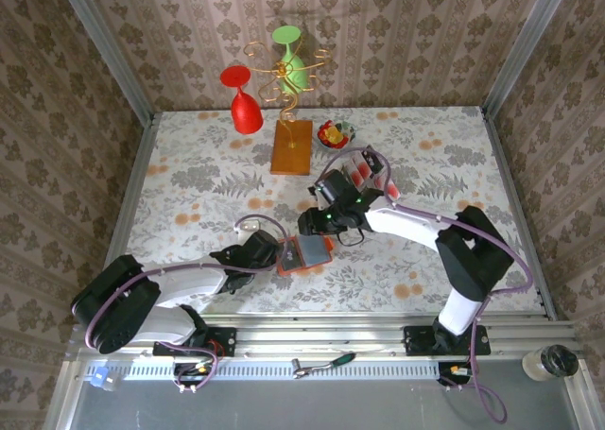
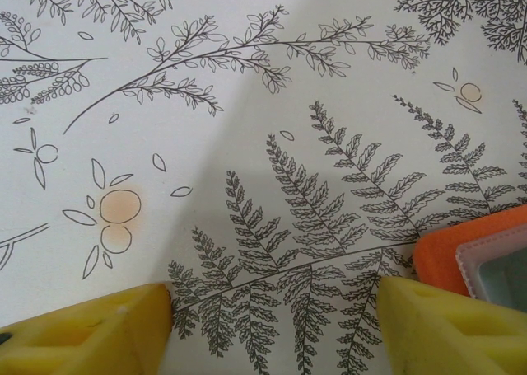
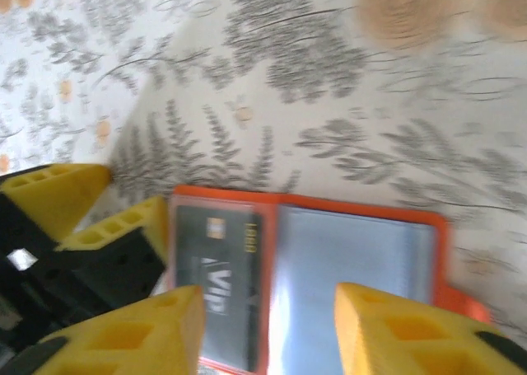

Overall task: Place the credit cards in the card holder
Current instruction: Insert the credit card into the card slot, then rotate the card holder at the center of the table.

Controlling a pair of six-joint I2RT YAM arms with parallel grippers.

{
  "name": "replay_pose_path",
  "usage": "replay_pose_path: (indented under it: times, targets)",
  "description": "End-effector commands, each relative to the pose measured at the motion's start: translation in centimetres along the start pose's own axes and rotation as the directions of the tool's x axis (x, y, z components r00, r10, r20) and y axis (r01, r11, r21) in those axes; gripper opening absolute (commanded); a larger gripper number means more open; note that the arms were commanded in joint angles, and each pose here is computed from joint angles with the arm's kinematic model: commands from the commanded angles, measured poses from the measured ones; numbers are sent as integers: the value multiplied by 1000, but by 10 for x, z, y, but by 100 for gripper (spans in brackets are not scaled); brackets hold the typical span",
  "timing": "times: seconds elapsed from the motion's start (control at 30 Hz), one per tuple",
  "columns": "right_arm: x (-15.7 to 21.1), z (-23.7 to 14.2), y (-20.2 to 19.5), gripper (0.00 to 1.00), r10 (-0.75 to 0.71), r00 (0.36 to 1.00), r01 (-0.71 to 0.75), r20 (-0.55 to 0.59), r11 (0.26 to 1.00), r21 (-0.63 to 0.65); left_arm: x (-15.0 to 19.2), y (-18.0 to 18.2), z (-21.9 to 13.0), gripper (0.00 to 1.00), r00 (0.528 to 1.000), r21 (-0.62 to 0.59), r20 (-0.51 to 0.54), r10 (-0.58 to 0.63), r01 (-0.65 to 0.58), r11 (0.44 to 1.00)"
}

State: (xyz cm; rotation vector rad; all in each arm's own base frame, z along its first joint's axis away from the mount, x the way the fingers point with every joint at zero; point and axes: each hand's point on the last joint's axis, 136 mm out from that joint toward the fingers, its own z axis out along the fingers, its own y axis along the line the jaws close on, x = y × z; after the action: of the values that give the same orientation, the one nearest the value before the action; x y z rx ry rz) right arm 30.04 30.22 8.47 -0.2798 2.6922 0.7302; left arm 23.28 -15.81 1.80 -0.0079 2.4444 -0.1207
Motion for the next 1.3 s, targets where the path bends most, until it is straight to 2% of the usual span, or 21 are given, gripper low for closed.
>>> replay_pose_path:
  times: [0.0, 0.2, 0.3, 0.37, 0.43, 0.47, 0.5, 0.9, 0.93, 1.03, 1.07, 1.27]
  targets:
    - [25, -2, -48, 54, -17, 998, 28, -53, 978, 209, 15, 4, 3, 69, 998, 9, -55, 18, -18, 1000]
    - [38, 10, -74, 56, -29, 995, 57, -98, 951, 305, 14, 3, 2, 69, 998, 13, -53, 18, -17, 1000]
    - [40, 17, -78, 52, -32, 993, 66, -113, 946, 318, 13, 3, 1, 69, 999, 15, -50, 16, -15, 1000]
    - [39, 20, -81, 39, -34, 993, 70, -116, 943, 325, 12, 2, 0, 69, 999, 16, -49, 18, -17, 1000]
    - [39, 19, -82, 14, -33, 993, 69, -113, 941, 330, 11, 2, 0, 69, 999, 17, -46, 18, -17, 1000]
    - [39, 18, -83, 5, -33, 993, 68, -111, 941, 332, 11, 3, -1, 69, 999, 15, -48, 20, -19, 1000]
    - [40, 16, -83, 0, -33, 994, 67, -109, 941, 332, 10, 2, -1, 69, 999, 17, -46, 18, -18, 1000]
    - [66, -12, -85, 1, 41, 998, -27, -44, 956, 291, 10, 0, -2, 69, 999, 28, -44, 22, -21, 999]
    - [68, -13, -84, 5, 45, 998, -32, -42, 959, 283, 9, 0, -2, 69, 999, 30, -45, 22, -21, 999]
    - [65, -18, -78, 27, 43, 999, -33, -32, 963, 267, 6, -4, -4, 69, 999, 40, -40, 23, -21, 999]
    - [62, -21, -74, 30, 38, 999, -31, -23, 966, 255, 5, -5, -4, 69, 999, 44, -39, 25, -23, 999]
    - [37, -46, -46, 30, 17, 999, -25, 49, 984, 176, -9, -18, -15, 69, 1000, 91, -12, 24, -23, 996]
